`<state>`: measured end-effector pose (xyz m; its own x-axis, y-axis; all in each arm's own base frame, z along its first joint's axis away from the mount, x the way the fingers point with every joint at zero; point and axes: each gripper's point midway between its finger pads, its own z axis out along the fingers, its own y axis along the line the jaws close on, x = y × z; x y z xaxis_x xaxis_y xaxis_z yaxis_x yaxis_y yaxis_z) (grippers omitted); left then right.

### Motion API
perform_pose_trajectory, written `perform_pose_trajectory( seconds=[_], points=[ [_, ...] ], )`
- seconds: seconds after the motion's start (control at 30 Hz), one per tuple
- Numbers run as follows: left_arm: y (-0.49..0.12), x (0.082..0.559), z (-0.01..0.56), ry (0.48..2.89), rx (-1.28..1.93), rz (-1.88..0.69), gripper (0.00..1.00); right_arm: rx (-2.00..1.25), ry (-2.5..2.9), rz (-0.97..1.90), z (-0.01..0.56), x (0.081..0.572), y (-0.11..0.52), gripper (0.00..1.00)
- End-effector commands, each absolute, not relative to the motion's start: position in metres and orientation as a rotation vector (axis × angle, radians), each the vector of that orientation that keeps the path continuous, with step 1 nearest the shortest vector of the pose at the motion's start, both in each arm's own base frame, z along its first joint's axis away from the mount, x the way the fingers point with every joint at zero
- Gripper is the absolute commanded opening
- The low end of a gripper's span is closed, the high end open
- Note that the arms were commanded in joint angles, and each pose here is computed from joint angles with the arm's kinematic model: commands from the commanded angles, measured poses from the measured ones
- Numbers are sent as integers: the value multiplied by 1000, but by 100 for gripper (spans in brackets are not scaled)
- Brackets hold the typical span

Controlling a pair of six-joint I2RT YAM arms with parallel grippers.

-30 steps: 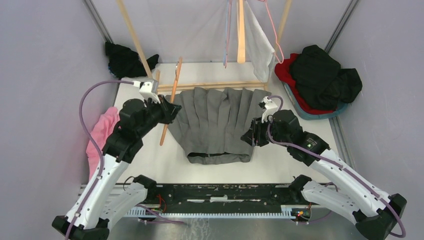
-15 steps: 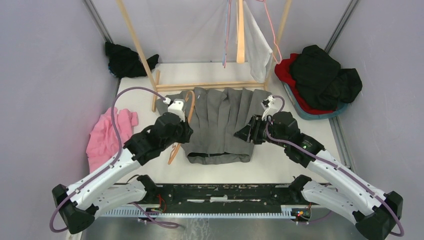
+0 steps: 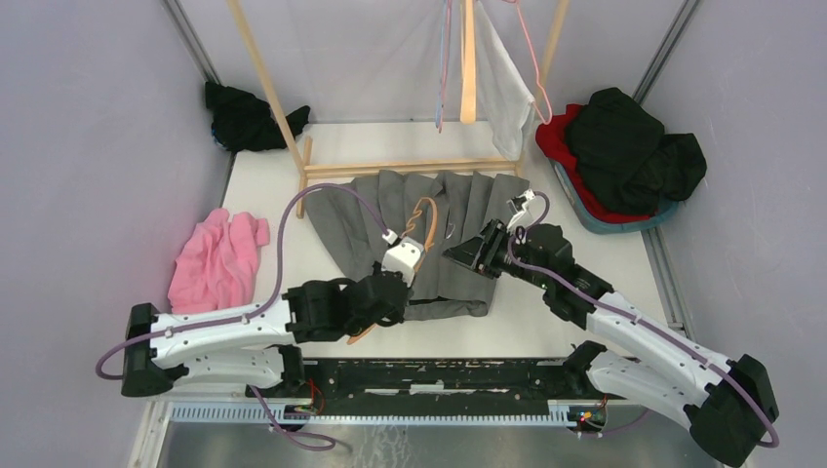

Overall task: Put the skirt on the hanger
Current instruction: Hang the skirt on the hanger.

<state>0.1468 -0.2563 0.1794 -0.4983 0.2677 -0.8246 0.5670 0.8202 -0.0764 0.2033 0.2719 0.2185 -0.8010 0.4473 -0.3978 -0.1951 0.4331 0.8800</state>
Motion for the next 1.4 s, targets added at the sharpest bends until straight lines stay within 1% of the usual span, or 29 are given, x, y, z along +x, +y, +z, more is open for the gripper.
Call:
perform_pose_trajectory(
  seconds=[0.0, 0.27, 0.6, 0.97, 1.07, 1.1, 1.17, 1.2, 1.27, 1.3, 1.37],
  points=[
    [-262, 163, 212, 1995, 452, -364, 3, 266, 1940, 1528, 256, 209, 281, 50],
    [-290, 164, 209, 1974, 449, -332, 3, 281, 1968, 1509, 251, 209, 289, 49],
    [-300, 167, 215, 1956, 411, -351, 3, 294, 2028, 1456, 235, 208, 296, 49],
    [-320, 162, 200, 1982, 409, -348, 3, 328, 2034, 1384, 231, 214, 310, 49],
    [-324, 163, 199, 1984, 401, -343, 3, 324, 2052, 1347, 227, 213, 314, 47],
    [-325, 163, 199, 1981, 397, -343, 3, 326, 2064, 1328, 223, 212, 315, 46],
    [-329, 164, 201, 1976, 384, -355, 3, 329, 2083, 1302, 216, 211, 316, 40],
    [-330, 164, 203, 1973, 380, -362, 3, 325, 2093, 1292, 214, 210, 317, 34],
    [-335, 163, 205, 1972, 380, -381, 3, 311, 2108, 1273, 209, 209, 320, 18],
    [-338, 162, 206, 1973, 384, -389, 3, 307, 2117, 1261, 205, 209, 321, 12],
    [-341, 160, 208, 1979, 393, -408, 8, 299, 2115, 1250, 201, 209, 320, 2]
  ],
)
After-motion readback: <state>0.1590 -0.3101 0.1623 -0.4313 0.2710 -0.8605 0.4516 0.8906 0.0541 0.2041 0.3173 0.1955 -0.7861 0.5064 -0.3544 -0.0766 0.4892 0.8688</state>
